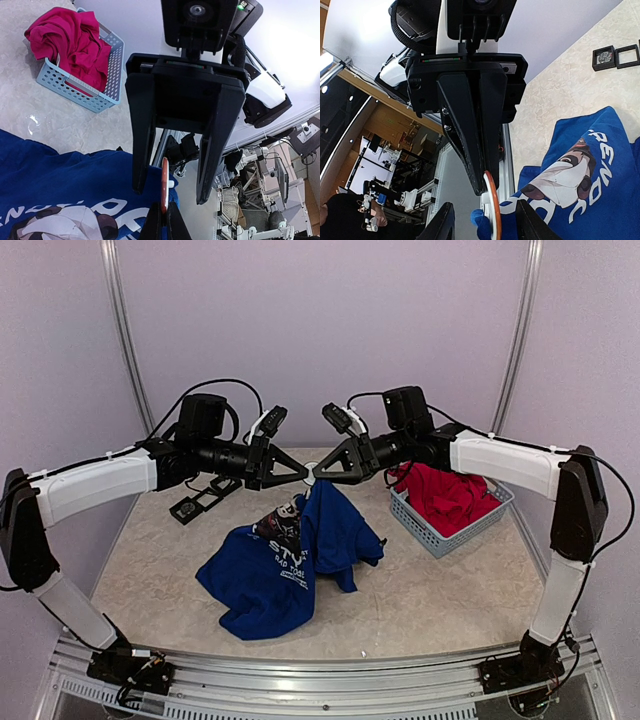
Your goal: Remove the brooch from the garment
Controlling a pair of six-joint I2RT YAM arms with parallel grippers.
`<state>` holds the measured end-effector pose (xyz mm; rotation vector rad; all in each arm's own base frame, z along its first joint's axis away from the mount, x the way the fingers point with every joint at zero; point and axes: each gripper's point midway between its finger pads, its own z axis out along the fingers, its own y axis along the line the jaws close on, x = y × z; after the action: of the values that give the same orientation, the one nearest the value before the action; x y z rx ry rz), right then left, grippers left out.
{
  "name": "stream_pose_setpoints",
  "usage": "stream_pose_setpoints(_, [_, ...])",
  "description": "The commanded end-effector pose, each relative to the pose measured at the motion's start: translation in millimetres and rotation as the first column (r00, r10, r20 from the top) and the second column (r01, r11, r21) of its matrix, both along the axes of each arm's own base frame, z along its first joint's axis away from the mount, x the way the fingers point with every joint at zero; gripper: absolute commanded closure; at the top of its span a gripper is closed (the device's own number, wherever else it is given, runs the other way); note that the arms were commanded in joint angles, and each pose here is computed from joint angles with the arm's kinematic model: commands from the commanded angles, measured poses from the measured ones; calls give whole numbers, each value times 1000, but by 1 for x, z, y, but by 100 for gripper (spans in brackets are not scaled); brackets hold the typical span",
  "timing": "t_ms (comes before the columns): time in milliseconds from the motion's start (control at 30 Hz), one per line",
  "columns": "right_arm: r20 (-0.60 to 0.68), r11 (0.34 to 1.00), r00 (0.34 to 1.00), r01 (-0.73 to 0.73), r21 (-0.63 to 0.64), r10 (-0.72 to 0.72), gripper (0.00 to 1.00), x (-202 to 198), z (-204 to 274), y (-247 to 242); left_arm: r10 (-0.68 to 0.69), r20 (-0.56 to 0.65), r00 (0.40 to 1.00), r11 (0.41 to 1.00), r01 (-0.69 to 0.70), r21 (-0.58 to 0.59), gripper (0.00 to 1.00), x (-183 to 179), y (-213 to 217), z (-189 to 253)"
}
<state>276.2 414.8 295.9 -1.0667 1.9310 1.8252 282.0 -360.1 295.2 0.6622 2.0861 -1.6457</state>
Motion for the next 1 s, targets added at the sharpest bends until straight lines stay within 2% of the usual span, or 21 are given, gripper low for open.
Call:
stream_pose_setpoints(0, [-12, 999, 999, -36, 18, 37, 63, -6, 2, 3, -3, 38, 999, 999, 4, -33, 100, 0, 3, 13])
stream_pose_setpoints(333, [-26, 999, 999, -39, 15, 39, 79, -8, -2, 2, -1, 48, 999, 999, 3, -39, 100, 2, 4, 16])
stream_pose_setpoints(467, [-24, 999, 999, -30, 12, 30, 82, -5, -3, 3, -3, 50, 999, 999, 5, -39, 100, 2, 4, 17])
stream_pose_setpoints(733, [-34, 1000, 999, -16, -3, 16, 97, -1, -10, 5, -4, 51, 999, 999, 6, -37, 100, 3, 4, 16])
stream_pose_setpoints(967, [-60, 998, 998, 25, -56, -29, 100, 8, -25, 8, -5, 63, 998, 999, 7, -34, 100, 3, 3, 20])
